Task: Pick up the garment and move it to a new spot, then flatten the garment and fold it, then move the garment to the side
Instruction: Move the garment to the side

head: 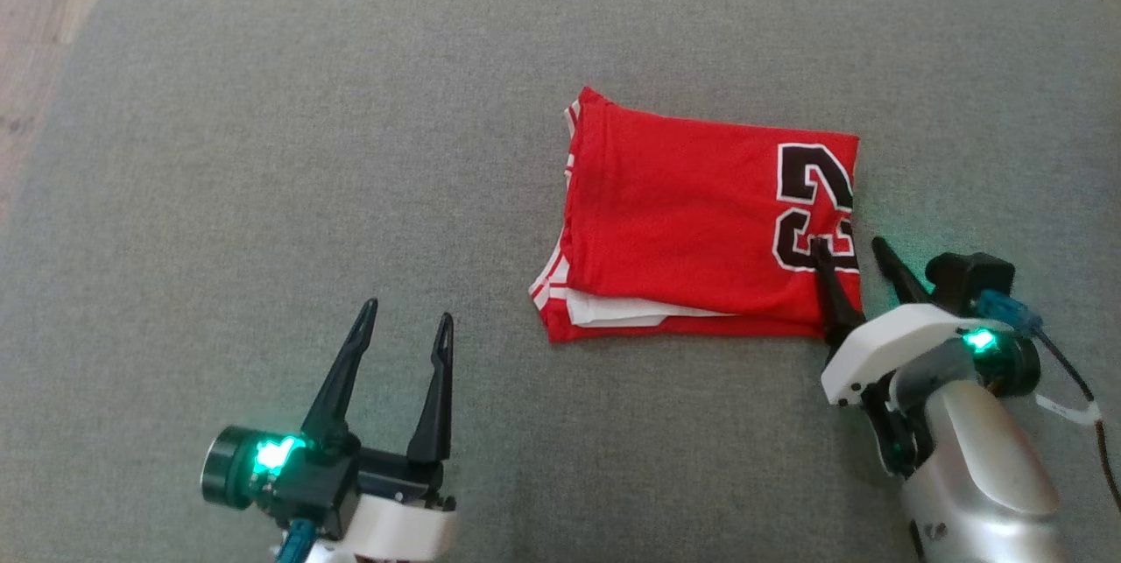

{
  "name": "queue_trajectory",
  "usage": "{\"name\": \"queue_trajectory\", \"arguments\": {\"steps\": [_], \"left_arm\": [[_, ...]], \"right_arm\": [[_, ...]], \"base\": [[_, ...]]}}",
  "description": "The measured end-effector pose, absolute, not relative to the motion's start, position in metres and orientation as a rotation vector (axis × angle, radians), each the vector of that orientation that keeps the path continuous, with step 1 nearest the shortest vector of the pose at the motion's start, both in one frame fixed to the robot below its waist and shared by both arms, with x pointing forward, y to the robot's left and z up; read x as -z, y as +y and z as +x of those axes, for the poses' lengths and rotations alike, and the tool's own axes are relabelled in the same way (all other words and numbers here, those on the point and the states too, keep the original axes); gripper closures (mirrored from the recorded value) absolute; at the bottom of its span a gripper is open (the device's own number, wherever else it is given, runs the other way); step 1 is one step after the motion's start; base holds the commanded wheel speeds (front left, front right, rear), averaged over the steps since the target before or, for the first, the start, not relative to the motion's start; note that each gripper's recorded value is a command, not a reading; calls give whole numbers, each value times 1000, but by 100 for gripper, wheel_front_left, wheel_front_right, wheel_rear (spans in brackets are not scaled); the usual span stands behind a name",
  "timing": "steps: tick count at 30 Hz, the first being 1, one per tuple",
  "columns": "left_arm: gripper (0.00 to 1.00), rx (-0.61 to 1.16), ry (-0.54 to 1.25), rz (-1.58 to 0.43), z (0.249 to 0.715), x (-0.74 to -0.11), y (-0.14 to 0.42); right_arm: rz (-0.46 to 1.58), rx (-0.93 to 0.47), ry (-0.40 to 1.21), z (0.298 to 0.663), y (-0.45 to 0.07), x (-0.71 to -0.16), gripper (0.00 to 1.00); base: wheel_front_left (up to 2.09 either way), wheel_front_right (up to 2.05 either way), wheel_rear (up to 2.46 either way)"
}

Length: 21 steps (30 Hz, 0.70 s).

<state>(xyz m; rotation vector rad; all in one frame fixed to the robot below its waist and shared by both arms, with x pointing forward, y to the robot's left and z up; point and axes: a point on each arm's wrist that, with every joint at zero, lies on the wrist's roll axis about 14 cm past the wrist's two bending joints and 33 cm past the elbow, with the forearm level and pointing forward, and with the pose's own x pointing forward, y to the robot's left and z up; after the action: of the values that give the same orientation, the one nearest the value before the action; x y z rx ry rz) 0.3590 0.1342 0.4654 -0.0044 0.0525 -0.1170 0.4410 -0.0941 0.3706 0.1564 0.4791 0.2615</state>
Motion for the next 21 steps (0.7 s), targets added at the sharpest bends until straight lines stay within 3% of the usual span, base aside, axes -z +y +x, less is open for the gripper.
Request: {"name": "queue_trajectory", "arguments": {"steps": [1, 2, 3, 12, 21], "left_arm": [[0, 119, 52, -4, 360, -465, 134], [0, 121, 51, -3, 362, -466, 133], [0, 124, 52, -4, 363, -465, 132], [0, 157, 64, -15, 374, -459, 120], [0, 232, 27, -51, 412, -461, 95]], "right_arm": [[159, -267, 496, 441, -92, -368, 47], [169, -269, 498, 443, -91, -368, 86], [178, -273, 496, 445, -89, -369, 100], [110, -227, 426, 461, -126, -383, 100], [-203, -54, 347, 489, -252, -434, 100]], "base": [[0, 0, 0], [0, 0, 0], [0, 0, 0], [0, 0, 0], [0, 0, 0]]}}
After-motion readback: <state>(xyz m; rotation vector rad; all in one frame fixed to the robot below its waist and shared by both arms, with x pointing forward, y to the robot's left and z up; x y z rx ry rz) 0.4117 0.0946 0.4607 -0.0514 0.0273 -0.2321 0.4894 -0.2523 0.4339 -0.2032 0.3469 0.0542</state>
